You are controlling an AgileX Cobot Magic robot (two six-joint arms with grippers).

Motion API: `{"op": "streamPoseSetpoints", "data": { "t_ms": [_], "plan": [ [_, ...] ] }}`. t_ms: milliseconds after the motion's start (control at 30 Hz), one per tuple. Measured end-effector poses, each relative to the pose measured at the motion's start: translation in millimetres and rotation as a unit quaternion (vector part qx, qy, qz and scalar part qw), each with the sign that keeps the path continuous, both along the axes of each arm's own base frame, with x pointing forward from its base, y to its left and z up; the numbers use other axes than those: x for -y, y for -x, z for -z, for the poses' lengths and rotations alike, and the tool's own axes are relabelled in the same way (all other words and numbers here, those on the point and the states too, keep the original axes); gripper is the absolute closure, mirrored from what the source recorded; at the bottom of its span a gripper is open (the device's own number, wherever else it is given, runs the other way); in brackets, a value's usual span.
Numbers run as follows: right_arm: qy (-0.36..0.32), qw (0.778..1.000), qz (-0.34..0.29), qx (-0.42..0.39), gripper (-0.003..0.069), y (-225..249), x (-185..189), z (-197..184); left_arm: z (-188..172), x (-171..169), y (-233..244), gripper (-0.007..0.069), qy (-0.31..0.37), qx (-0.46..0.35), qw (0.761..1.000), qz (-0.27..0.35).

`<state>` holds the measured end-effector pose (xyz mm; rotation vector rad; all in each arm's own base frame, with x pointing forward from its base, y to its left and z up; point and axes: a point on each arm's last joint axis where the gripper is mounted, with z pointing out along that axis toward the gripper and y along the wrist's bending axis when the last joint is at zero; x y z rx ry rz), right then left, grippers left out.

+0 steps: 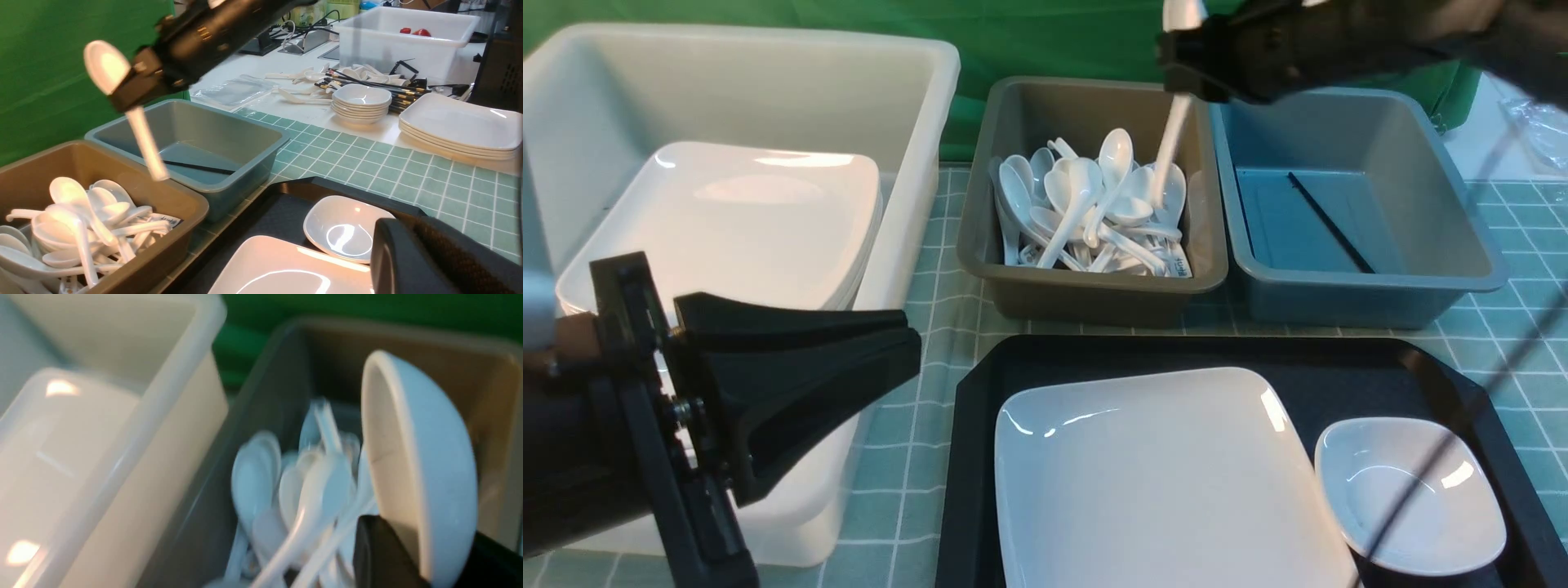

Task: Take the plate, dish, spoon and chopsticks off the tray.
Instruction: Use the right arm to put the soup spoon into the small storage box in the middle, then use the right arm to grab a small plate from the dinner plate

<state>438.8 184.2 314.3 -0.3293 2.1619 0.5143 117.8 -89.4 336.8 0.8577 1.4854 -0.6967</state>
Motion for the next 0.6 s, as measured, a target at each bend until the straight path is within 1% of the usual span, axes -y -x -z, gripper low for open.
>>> {"op": "streamPoseSetpoints", "data": {
  "t_ms": [33, 67, 100, 133, 167, 200, 233, 267, 300, 333, 400, 467, 500, 533, 567, 600],
  "plan": [
    [0.000, 1.000, -0.001, -0.005, 0.0409, -6.6, -2.7, 6.1, 0.0, -0.1, -0.2, 0.0592, -0.001, 0.002, 1.000, -0.001],
    [0.004, 1.000, -0.005, -0.021, 0.0317, -15.3, -6.9, 18.7, 0.0, -0.3, -0.5, 0.0592, -0.003, 0.004, 1.000, -0.003],
    [0.009, 0.999, -0.011, -0.033, 0.0249, -17.7, -8.6, 23.5, 0.0, -0.4, -0.6, 0.0592, -0.003, 0.004, 1.000, -0.003],
    [0.010, 0.999, -0.012, -0.033, 0.0237, -18.1, -8.9, 23.3, 0.0, -0.4, -0.6, 0.0592, -0.003, 0.004, 1.000, -0.004],
    [0.021, 0.998, -0.022, -0.047, 0.0155, -17.3, -9.5, 25.2, 0.0, -0.5, -0.7, 0.0592, -0.004, 0.005, 1.000, -0.004],
    [0.026, 0.998, -0.025, -0.052, 0.0148, -16.5, -9.4, 25.6, 0.0, -0.5, -0.7, 0.0592, -0.004, 0.006, 1.000, -0.004],
    [0.054, 0.996, -0.041, -0.064, 0.0121, -9.9, -7.0, 18.9, 0.0, -0.5, -0.7, 0.0592, -0.004, 0.006, 1.000, -0.004],
    [0.076, 0.993, -0.050, -0.072, 0.0130, -3.6, -3.9, 12.0, 0.0, -0.5, -0.7, 0.0592, -0.004, 0.006, 1.000, -0.004],
    [0.103, 0.989, -0.060, -0.082, 0.0154, 4.6, 0.9, 3.6, 0.0, -0.5, -0.7, 0.0592, -0.004, 0.006, 1.000, -0.004],
    [0.109, 0.989, -0.061, -0.084, 0.0160, 6.4, 2.0, 1.5, 0.0, -0.5, -0.7, 0.0592, -0.004, 0.006, 1.000, -0.004],
    [0.183, 0.973, -0.079, -0.115, 0.0260, 31.1, 15.6, -19.7, 0.0, -0.5, -0.8, 0.0592, -0.004, 0.006, 1.000, -0.005],
    [0.246, 0.954, -0.084, -0.150, 0.0358, 55.6, 29.1, -33.1, 0.0, -0.5, -0.8, 0.0592, -0.004, 0.006, 1.000, -0.005],
    [0.262, 0.949, -0.082, -0.151, 0.0373, 62.6, 33.1, -38.6, 0.0, -0.5, -0.8, 0.0592, -0.004, 0.006, 1.000, -0.005],
    [0.302, 0.933, -0.084, -0.177, 0.0415, 82.0, 42.8, -40.7, 0.0, -0.5, -0.8, 0.0592, -0.004, 0.006, 1.000, -0.005],
    [0.320, 0.927, -0.085, -0.177, 0.0426, 92.8, 48.9, -41.3, 0.0, -0.5, -0.8, 0.0592, -0.004, 0.005, 1.000, -0.004],
    [0.322, 0.927, -0.084, -0.173, 0.0427, 96.9, 51.0, -44.5, 0.0, -0.5, -0.8, 0.0592, -0.003, 0.005, 1.000, -0.005]
  ]
}}
